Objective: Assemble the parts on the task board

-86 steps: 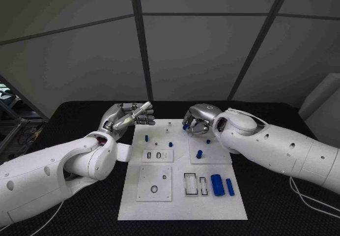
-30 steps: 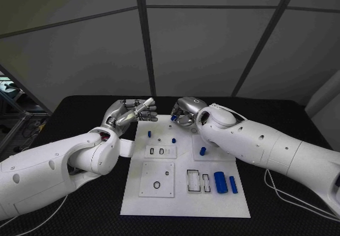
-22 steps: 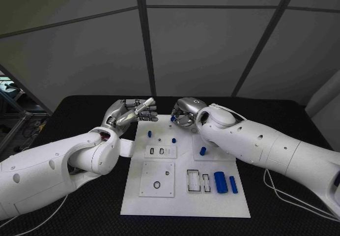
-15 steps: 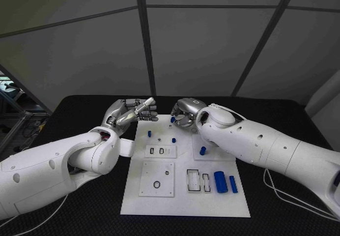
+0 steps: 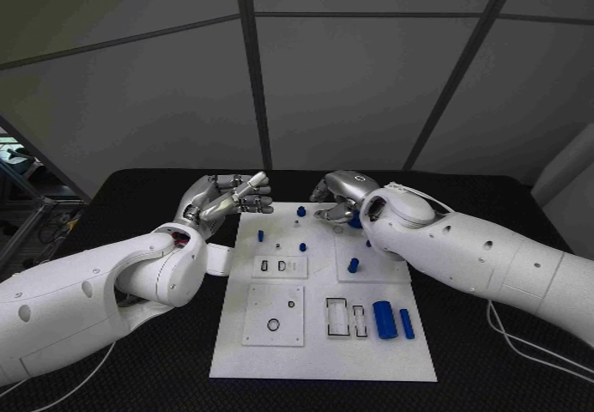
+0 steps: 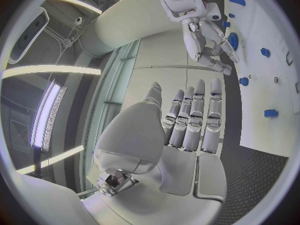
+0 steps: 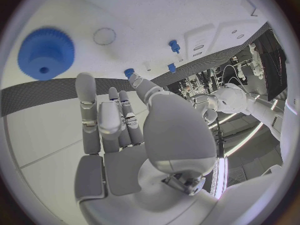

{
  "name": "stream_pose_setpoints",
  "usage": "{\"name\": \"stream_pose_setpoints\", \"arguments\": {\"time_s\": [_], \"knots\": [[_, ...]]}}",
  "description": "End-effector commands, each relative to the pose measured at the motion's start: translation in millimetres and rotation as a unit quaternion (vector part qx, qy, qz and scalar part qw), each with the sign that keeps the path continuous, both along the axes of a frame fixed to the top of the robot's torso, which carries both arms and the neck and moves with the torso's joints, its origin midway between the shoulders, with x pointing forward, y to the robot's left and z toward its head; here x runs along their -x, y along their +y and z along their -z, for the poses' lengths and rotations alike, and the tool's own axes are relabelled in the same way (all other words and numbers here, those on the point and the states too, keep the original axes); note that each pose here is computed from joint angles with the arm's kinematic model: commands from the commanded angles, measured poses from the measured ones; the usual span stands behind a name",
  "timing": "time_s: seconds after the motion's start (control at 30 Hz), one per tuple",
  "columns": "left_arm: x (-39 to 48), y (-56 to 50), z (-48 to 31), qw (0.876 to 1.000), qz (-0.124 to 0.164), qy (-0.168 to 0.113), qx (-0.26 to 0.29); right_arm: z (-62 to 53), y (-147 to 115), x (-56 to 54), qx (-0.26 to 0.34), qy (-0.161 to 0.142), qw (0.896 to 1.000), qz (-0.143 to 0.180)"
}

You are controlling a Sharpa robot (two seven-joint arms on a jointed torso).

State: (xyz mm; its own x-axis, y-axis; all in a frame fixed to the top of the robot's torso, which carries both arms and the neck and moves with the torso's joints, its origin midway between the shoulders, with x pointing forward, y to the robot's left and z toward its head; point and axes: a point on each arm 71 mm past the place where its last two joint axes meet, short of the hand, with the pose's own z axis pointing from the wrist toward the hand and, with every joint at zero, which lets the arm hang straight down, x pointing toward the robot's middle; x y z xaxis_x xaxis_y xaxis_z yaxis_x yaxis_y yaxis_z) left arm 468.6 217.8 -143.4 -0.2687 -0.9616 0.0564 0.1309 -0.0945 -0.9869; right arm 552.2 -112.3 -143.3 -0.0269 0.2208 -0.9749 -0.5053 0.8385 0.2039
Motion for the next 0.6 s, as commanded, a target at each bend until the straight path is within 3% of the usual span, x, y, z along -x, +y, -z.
{"name": "stream_pose_setpoints", "arguments": {"time_s": [0.03,0.33,0.43,0.6], "knots": [[0.3,0.3,-1.8,1.000,0.006,-0.003,0.002,-7.9,-21,4.5,-0.033,0.000,0.999,0.023],[-1.0,4.3,-0.9,1.000,0.003,0.000,0.002,-7.3,-86,17.3,-0.030,0.093,0.992,0.074],[-1.5,4.7,-0.6,1.000,0.002,-0.001,0.002,-3.7,-99,16.3,-0.027,0.120,0.988,0.091],[-2.3,4.0,-0.2,1.000,0.002,-0.001,0.002,0.8,-107,11.7,-0.025,0.138,0.985,0.105]]}}
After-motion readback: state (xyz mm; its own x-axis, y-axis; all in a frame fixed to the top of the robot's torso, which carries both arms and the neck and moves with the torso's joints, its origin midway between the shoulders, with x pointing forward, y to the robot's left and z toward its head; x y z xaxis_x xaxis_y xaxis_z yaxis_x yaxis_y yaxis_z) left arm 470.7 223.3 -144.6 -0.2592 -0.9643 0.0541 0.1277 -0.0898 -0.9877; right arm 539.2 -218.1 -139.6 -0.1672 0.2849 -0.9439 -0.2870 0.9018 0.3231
